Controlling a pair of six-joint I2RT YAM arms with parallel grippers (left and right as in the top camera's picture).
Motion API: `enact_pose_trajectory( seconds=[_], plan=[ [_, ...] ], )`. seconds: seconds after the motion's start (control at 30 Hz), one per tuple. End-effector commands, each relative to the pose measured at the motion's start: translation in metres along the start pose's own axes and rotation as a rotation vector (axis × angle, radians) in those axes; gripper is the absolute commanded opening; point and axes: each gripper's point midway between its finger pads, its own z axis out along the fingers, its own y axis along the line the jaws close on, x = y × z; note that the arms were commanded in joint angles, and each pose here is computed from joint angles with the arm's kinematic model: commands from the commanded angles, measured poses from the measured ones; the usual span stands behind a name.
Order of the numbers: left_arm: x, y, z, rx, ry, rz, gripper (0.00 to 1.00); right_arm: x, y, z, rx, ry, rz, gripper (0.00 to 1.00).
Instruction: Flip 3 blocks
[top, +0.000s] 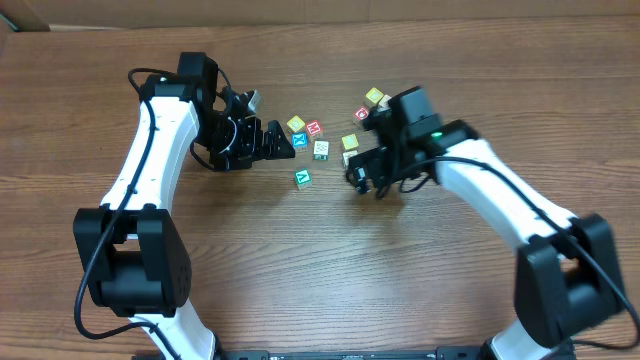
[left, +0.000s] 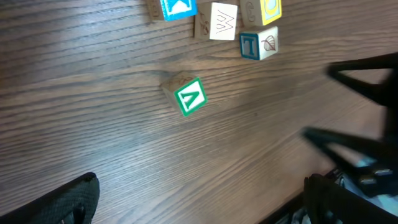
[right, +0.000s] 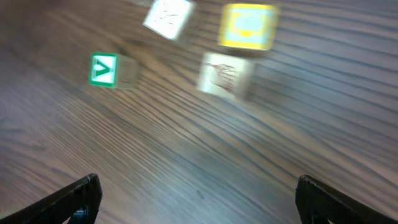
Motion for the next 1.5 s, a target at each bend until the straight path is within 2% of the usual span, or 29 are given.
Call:
enact_pose_trajectory(
  seconds=[0.0, 0.33, 0.4, 0.57, 0.73, 1.0, 1.3, 1.47],
  plan=[
    [-0.007, 0.005, -0.008, -0.040, -0.030, -0.001, 0.98, -0.011, 0.026, 0.008, -0.073, -0.023, -0.053, 1.00],
    [-0.016, 0.004, -0.008, -0.041, -0.065, 0.020, 0.99, -0.046, 0.012, 0.017, 0.006, -0.161, -0.045, 0.84],
    [-0.016, 0.004, -0.008, -0.041, -0.067, 0.021, 0.99, -0.046, 0.008, 0.022, 0.019, -0.155, -0.042, 0.79],
    [-0.016, 0.004, -0.008, -0.041, -0.068, 0.022, 0.99, -0.039, -0.004, 0.041, 0.051, -0.123, -0.022, 0.72],
    [-0.017, 0.004, -0.008, -0.041, -0.069, 0.022, 0.99, -0.038, -0.017, 0.054, 0.095, -0.120, 0.046, 0.72],
    [-0.017, 0.004, -0.008, -0.041, -0.070, 0.023, 0.99, -0.046, -0.035, 0.056, 0.182, -0.178, 0.211, 0.62],
    [-0.017, 0.004, -0.008, -0.041, -0.072, 0.024, 1.00, -0.031, -0.038, 0.074, 0.172, -0.124, 0.263, 0.55],
    [-0.018, 0.004, -0.008, -0.041, -0.076, 0.027, 1.00, -0.030, -0.038, 0.074, 0.172, -0.121, 0.267, 0.43]
  ],
)
